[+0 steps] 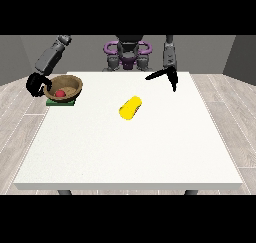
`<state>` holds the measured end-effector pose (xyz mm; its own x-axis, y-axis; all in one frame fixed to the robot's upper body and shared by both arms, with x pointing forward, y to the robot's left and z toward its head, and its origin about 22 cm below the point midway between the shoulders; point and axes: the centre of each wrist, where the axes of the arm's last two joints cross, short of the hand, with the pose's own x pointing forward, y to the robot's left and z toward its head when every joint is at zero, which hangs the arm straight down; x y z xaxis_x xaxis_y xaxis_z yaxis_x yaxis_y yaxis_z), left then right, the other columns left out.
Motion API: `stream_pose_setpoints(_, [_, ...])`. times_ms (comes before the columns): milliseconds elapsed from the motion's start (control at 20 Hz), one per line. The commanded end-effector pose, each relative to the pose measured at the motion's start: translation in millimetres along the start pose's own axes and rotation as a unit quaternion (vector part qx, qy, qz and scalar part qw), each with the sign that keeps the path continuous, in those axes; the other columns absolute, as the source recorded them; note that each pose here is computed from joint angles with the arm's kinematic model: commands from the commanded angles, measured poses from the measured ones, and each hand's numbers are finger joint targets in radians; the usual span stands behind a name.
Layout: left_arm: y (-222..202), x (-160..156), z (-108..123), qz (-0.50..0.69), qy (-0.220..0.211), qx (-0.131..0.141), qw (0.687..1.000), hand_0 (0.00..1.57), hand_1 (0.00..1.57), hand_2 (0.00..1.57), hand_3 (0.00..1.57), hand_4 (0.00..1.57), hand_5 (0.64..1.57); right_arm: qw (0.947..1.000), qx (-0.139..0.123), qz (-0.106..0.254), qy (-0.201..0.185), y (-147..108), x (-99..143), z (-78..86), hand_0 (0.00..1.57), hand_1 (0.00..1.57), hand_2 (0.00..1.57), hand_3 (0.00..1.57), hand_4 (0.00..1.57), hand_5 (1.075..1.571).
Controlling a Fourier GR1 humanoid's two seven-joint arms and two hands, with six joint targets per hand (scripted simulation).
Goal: Pick the cup and pour the ball into the bowl, then pick the bowl and place it on the pad
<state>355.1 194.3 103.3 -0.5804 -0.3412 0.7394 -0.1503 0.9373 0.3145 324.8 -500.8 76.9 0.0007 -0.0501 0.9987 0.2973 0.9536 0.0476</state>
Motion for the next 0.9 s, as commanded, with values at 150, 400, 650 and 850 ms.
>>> stream_pose_setpoints(150, [2,40,-8,0.0,-0.037,0.015,0.999,0.0,0.0,0.0,0.0,0.0,1.564,0.9986,-0.003,0.005,-0.052,-20,37,-5.0,1.57,1.57,1.57,0.34,1.03,1.571])
stream_pose_setpoints(400, [4,47,8,0.001,-0.028,0.002,1.0,0.0,0.0,0.0,0.0,0.0,1.564,0.9992,-0.006,-0.035,-0.021,-16,24,-6.0,1.57,1.57,1.57,0.0,0.91,1.568])
stream_pose_setpoints(650, [11,30,12,0.024,0.001,0.002,1.0,0.0,0.0,0.0,0.0,0.0,1.566,0.9992,-0.007,-0.037,0.012,-31,41,-2.5,1.57,1.57,1.57,0.26,0.74,1.57])
stream_pose_setpoints(850, [16,31,8,0.009,0.01,0.004,1.0,0.0,0.0,0.0,0.0,0.0,1.566,0.9994,0.007,0.011,0.032,-22,23,-1.0,1.57,1.57,1.57,1.04,0.73,1.57])
